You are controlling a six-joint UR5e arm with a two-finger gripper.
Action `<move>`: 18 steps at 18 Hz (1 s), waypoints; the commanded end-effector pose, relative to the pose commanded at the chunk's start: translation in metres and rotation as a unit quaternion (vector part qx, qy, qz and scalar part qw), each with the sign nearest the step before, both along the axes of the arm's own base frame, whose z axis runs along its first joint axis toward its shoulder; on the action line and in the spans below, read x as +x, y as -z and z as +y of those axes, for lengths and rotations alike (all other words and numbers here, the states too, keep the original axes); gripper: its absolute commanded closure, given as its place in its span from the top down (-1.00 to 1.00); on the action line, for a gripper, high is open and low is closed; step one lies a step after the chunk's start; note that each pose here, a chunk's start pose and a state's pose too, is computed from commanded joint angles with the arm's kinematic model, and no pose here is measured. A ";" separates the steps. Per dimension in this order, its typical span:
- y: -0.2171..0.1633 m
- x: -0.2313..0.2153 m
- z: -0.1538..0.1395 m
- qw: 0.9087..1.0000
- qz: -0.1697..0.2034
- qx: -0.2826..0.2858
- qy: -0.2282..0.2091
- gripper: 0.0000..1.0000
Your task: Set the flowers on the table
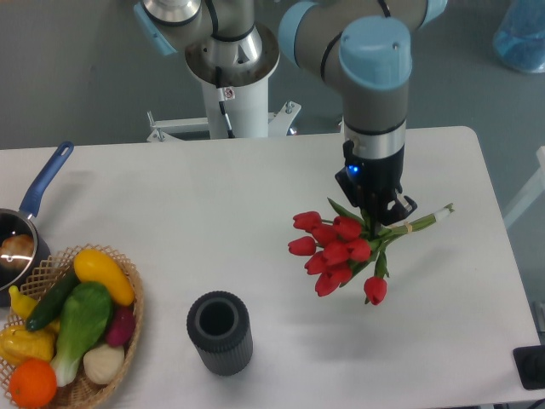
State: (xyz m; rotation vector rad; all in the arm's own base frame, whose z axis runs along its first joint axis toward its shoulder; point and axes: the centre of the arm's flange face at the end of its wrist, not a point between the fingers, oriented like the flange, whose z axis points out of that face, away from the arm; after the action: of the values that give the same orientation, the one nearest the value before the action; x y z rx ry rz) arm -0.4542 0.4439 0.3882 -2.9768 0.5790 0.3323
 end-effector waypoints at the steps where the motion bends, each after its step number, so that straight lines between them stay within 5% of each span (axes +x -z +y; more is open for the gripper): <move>1: 0.003 -0.002 0.000 1.000 -0.001 -0.001 0.000 -1.00; 12: 0.042 0.003 -0.014 0.999 -0.052 0.001 -0.007 -0.97; 18: 0.051 0.016 -0.005 0.997 -0.072 0.010 0.000 -0.24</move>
State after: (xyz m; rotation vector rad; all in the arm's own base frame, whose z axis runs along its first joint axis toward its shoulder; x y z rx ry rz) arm -0.4382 0.4393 0.3375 -2.9490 0.5563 0.1220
